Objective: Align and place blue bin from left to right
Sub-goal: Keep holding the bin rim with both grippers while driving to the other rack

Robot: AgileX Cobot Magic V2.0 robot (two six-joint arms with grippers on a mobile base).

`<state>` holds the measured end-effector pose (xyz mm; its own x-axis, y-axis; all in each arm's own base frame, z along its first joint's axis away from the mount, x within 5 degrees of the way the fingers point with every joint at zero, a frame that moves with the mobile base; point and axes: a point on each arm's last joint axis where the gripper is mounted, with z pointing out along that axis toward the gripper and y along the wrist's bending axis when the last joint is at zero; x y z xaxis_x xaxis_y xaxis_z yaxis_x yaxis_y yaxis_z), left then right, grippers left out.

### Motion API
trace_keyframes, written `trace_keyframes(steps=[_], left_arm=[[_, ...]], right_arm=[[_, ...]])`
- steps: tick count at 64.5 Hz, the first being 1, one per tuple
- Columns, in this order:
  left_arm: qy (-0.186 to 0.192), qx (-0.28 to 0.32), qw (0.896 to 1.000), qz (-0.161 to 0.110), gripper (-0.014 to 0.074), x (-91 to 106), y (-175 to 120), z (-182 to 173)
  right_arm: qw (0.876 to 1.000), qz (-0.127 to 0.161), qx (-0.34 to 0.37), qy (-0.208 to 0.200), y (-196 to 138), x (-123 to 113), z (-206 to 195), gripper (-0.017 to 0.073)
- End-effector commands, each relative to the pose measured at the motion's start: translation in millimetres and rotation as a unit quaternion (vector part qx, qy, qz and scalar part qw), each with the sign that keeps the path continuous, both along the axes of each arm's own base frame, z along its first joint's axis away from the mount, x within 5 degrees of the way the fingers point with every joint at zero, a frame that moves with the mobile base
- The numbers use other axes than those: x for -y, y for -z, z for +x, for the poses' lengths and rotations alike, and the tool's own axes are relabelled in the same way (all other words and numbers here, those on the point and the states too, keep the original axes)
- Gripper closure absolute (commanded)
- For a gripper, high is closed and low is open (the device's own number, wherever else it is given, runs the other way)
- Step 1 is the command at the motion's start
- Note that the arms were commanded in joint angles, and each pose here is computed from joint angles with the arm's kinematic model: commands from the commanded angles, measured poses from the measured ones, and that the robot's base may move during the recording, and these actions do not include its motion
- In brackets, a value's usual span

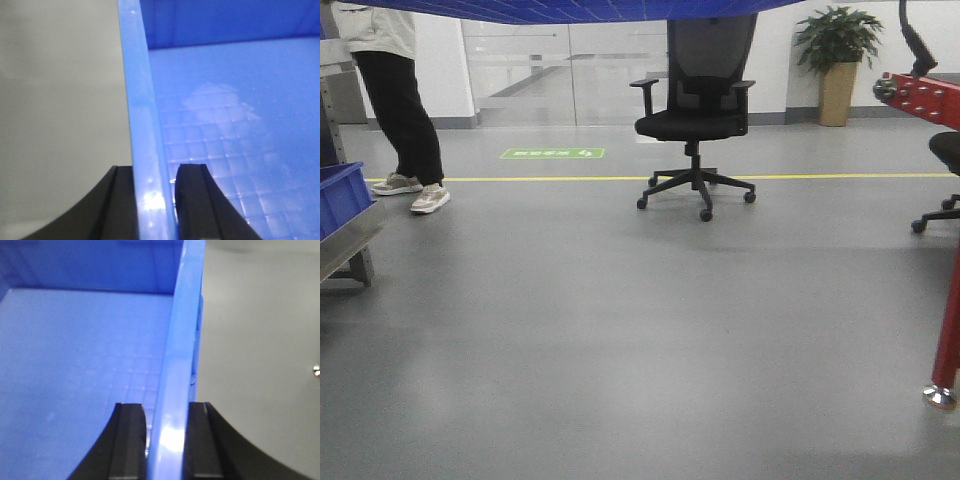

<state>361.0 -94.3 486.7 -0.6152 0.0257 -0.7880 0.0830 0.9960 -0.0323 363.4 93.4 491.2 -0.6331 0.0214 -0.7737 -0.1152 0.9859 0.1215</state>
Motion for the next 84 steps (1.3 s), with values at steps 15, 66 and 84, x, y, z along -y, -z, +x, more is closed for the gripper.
trace_keyframes(steps=[15, 66, 84], left_arm=[[0.014, 0.068, 0.998, -0.009, 0.061, 0.8, -22.1, -7.7], [0.014, 0.072, 0.997, -0.01, 0.061, 1.0, -22.6, -7.4], [0.018, 0.103, 0.994, -0.016, 0.061, 2.1, -27.7, -4.9]], right_arm=[[0.998, 0.007, 0.069, -0.014, -21.4, 0.2, -7.8, 0.0629], [0.997, 0.008, 0.072, -0.014, -21.9, 0.1, -7.5, 0.0629], [0.997, 0.008, 0.073, -0.014, -22.1, 0.0, -7.4, 0.0629]])
